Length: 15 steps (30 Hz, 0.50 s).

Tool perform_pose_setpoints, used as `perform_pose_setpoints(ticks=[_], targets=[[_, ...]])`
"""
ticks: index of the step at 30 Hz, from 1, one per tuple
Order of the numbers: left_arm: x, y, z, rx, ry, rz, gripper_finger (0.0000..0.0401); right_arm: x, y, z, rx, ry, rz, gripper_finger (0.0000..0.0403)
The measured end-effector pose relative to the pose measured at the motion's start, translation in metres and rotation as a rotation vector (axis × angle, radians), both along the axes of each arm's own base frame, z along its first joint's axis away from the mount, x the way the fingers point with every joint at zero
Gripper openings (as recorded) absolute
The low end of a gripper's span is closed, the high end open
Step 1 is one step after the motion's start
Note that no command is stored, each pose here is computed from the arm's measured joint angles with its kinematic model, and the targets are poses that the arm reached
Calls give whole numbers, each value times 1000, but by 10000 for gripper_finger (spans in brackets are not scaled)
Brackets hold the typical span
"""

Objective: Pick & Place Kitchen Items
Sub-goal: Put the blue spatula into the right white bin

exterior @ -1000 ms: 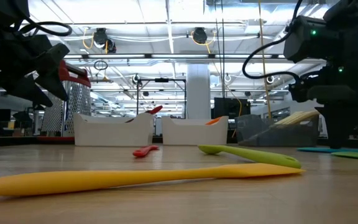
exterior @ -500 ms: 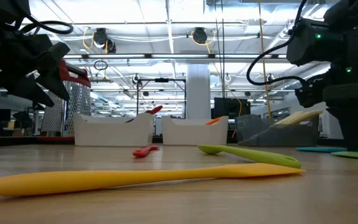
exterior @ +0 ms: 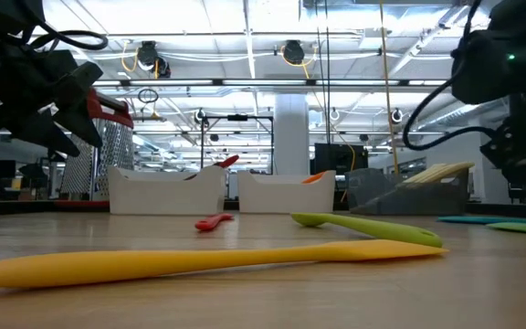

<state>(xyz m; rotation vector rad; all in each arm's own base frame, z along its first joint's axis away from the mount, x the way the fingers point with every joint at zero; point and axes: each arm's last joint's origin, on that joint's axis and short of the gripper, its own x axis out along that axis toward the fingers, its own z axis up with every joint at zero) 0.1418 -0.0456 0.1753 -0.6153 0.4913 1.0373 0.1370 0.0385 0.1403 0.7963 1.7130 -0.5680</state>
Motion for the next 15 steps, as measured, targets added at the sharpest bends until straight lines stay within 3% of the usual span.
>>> perform_pose_setpoints(ticks=[10,15], targets=[[0,0,0,5,-2,1,220,-13,12,-16,27,39,-43,143],[0,0,0,9,-5,3,219,-17,11,-21,25,55,-74,119]])
